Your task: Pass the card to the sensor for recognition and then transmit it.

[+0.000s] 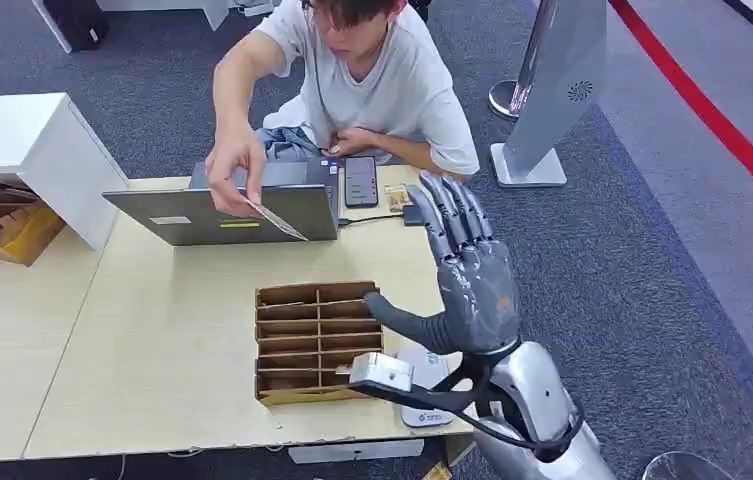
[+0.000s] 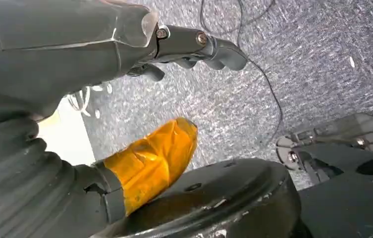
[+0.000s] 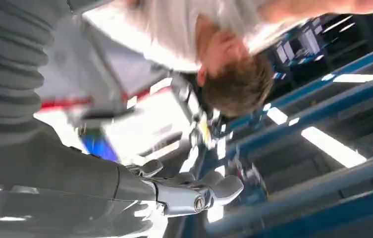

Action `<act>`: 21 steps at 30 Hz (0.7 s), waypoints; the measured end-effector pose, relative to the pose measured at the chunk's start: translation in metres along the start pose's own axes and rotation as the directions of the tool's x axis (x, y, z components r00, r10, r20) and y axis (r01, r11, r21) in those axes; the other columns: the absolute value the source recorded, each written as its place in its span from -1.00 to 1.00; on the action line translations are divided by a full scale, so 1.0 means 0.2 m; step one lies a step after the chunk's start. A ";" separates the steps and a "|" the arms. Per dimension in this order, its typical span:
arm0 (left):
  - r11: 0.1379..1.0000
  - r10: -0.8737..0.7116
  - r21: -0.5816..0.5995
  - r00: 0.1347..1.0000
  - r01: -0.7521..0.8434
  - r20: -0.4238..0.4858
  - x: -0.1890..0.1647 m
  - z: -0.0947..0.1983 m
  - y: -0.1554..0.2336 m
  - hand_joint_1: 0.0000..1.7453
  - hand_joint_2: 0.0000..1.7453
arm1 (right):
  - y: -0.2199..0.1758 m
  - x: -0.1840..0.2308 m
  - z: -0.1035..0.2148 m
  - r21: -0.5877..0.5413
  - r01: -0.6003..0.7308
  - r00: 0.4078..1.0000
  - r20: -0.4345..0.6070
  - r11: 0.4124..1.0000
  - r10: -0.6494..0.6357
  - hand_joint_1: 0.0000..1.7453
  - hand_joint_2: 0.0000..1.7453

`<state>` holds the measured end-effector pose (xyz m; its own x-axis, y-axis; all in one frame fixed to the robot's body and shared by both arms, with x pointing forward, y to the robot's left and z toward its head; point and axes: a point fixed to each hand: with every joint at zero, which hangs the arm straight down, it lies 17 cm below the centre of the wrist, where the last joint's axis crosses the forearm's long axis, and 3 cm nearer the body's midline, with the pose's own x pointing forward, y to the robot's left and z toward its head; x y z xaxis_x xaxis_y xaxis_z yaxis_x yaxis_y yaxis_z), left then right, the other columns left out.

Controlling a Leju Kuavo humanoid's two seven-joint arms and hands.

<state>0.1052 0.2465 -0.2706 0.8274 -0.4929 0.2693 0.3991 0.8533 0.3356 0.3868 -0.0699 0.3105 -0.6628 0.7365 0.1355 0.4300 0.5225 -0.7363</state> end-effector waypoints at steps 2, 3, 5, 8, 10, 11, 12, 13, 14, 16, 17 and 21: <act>1.000 -0.021 0.000 1.000 0.021 0.001 0.01 0.00 0.01 -1.00 1.00 | 0.05 -0.02 -0.02 0.017 -0.066 0.998 0.003 0.998 0.065 -1.00 1.00; 1.000 -0.025 0.000 1.000 0.025 0.000 0.01 0.00 0.01 -1.00 1.00 | 0.07 -0.02 -0.02 0.024 -0.088 0.996 0.006 0.996 0.088 -1.00 1.00; 0.999 -0.034 0.000 0.999 0.034 -0.001 0.01 -0.01 0.01 -1.00 1.00 | 0.09 -0.03 -0.03 0.034 -0.119 0.993 0.010 0.992 0.118 -1.00 1.00; 0.999 -0.045 0.000 0.999 0.045 -0.002 0.01 -0.01 0.02 -1.00 1.00 | 0.13 -0.02 -0.03 0.051 -0.141 0.990 0.012 0.989 0.140 -1.00 1.00; 0.999 -0.048 0.000 0.999 0.048 -0.002 0.01 -0.01 0.02 -1.00 1.00 | 0.15 -0.02 -0.03 0.057 -0.147 0.989 0.016 0.988 0.146 -1.00 1.00; 0.999 -0.052 -0.001 0.999 0.052 -0.002 0.01 -0.01 0.02 -1.00 1.00 | 0.16 -0.02 -0.03 0.059 -0.151 0.989 0.016 0.987 0.150 -1.00 1.00; 0.998 -0.055 -0.001 0.998 0.055 -0.002 0.01 -0.01 0.02 -1.00 1.00 | 0.16 -0.02 -0.03 0.061 -0.154 0.988 0.014 0.986 0.153 -1.00 1.00; 0.998 -0.060 -0.002 0.998 0.060 -0.001 0.01 -0.01 0.02 -1.00 1.00 | 0.17 -0.02 -0.03 0.064 -0.155 0.988 0.014 0.986 0.154 -1.00 1.00; 0.998 -0.063 -0.002 0.998 0.063 0.000 0.01 -0.01 0.02 -1.00 1.00 | 0.17 -0.02 -0.03 0.066 -0.156 0.988 0.011 0.986 0.155 -1.00 1.00; 0.998 -0.068 -0.002 0.998 0.068 0.003 0.01 -0.01 0.02 -1.00 1.00 | 0.18 -0.02 -0.02 0.069 -0.157 0.988 0.013 0.985 0.156 -1.00 1.00; 0.997 -0.071 -0.002 0.997 0.071 0.004 0.02 -0.01 0.02 -1.00 1.00 | 0.18 -0.02 -0.02 0.070 -0.157 0.988 0.014 0.985 0.157 -1.00 1.00; 0.997 -0.078 -0.002 0.997 0.078 0.008 0.02 -0.01 0.03 -1.00 1.00 | 0.19 -0.01 -0.02 0.072 -0.156 0.988 0.013 0.985 0.156 -1.00 1.00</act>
<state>0.1120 0.2490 -0.2702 0.7904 -0.5594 0.2498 0.4631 0.8125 0.3542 0.4073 -0.0509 0.2856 -0.5959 0.8030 0.0105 0.4827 0.3686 -0.7944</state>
